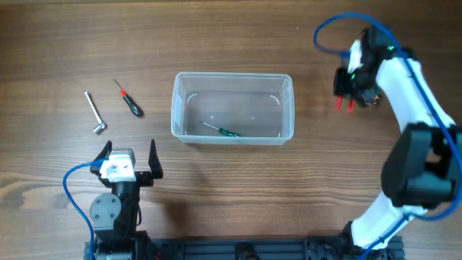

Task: Pack container
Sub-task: 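Lift the red snips and carry them over the container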

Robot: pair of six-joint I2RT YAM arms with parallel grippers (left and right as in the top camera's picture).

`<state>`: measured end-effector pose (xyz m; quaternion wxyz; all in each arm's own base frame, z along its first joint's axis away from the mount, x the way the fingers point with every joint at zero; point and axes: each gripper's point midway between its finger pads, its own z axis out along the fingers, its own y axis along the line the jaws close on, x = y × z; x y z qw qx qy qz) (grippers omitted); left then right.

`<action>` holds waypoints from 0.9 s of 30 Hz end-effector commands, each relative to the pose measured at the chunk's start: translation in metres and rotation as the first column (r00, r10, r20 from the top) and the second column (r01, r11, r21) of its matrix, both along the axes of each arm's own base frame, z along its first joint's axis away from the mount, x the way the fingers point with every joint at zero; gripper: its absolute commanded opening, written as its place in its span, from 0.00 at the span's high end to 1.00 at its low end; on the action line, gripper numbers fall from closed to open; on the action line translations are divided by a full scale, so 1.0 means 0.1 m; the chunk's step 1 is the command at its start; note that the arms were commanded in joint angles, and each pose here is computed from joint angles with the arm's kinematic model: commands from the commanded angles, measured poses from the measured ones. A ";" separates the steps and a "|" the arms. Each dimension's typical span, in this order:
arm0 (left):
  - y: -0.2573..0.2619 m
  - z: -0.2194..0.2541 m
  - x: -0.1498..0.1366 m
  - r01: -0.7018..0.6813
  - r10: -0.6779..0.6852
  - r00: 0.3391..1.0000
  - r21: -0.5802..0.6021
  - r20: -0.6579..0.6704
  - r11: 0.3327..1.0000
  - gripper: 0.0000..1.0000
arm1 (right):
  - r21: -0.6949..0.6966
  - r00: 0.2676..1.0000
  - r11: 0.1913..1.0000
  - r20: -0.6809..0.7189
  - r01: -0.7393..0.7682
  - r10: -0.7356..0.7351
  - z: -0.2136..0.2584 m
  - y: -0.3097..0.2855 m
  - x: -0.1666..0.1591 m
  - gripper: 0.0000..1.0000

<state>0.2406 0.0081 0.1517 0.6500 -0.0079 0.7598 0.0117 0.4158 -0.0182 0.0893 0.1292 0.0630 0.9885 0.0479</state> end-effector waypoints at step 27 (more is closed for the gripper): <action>-0.04 -0.01 0.00 0.024 -0.024 1.000 0.020 0.000 1.000 0.00 | -0.218 0.153 0.228 0.314 -0.949 0.937 1.36 2.53 -0.86 0.96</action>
